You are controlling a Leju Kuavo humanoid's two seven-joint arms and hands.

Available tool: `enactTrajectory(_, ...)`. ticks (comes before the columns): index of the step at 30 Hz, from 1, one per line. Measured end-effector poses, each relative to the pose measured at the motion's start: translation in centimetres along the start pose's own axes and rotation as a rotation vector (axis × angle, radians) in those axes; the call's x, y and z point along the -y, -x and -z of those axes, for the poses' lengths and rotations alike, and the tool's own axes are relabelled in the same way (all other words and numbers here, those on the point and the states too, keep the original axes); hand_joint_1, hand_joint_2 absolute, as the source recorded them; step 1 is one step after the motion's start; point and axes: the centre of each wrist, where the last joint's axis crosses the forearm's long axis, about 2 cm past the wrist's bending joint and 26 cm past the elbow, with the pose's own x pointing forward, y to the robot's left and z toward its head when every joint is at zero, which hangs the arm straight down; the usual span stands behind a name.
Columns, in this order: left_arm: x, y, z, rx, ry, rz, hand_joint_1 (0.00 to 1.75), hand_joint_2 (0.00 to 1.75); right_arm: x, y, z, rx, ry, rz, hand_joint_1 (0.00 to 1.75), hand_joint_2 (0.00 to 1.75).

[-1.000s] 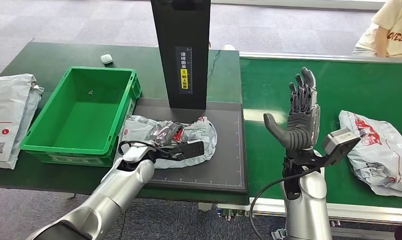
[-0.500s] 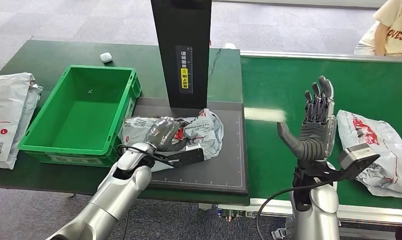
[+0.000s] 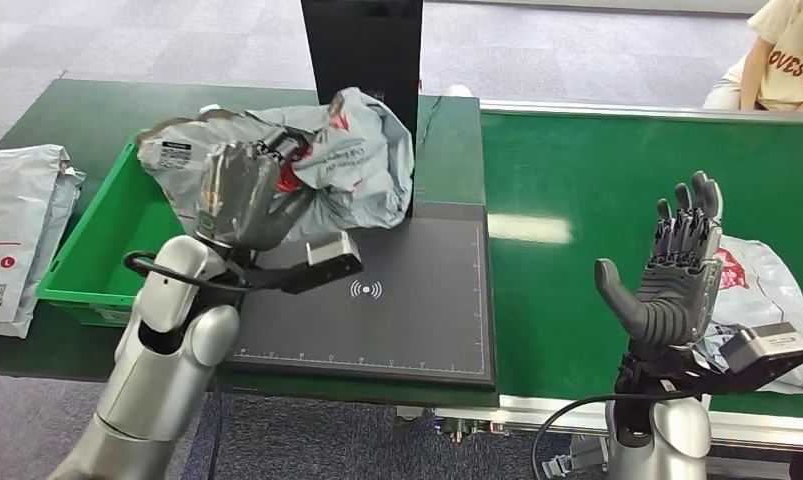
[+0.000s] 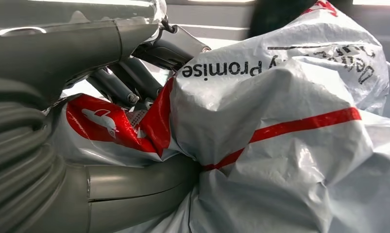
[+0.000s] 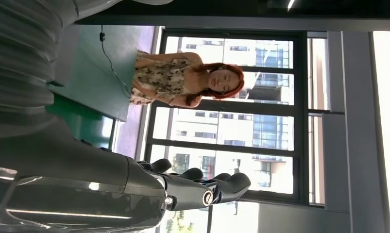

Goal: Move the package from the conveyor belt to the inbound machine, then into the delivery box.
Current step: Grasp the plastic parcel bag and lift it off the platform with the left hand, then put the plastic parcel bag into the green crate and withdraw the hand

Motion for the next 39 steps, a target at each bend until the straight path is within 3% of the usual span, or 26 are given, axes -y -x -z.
enactTrajectory(4,-1.0,5.1,1.2,-0.165,0.038,0.063,1.75,1.75,0.0,-0.1,0.1,0.006,-0.001,-0.001,0.00,1.75)
enactTrajectory(9,-0.2,12.5,1.9,-0.471,0.182,0.134,1.75,1.75,-0.3,0.1,1.3,0.015,-0.010,0.010,0.00,1.75)
enactTrajectory(12,0.6,15.7,1.4,-0.637,0.281,0.144,1.75,1.75,-0.7,0.4,2.0,0.009,-0.019,0.018,0.00,1.75)
enactTrajectory(15,1.5,17.9,0.6,-0.769,0.419,0.146,1.75,1.75,-1.1,0.6,2.7,0.006,-0.027,0.023,0.00,1.75)
enactTrajectory(22,3.1,20.5,-1.4,-0.933,0.704,0.157,1.75,1.75,-1.8,1.3,3.4,-0.008,-0.049,0.036,0.00,1.75)
enactTrajectory(23,3.4,20.8,-1.9,-0.956,0.756,0.162,1.47,1.75,-2.0,1.4,3.5,-0.011,-0.054,0.040,0.00,1.75)
enactTrajectory(26,4.2,21.4,-3.4,-1.001,0.861,0.161,0.17,1.75,-2.4,1.9,3.7,-0.023,-0.066,0.047,0.00,1.75)
enactTrajectory(27,4.4,21.5,-3.8,-1.009,0.874,0.157,0.00,1.75,-2.5,2.0,3.7,-0.026,-0.068,0.049,0.00,1.75)
enactTrajectory(39,4.9,22.1,-5.2,-1.048,0.801,0.118,0.00,1.75,-3.1,2.7,3.4,-0.050,-0.085,0.061,0.00,1.75)
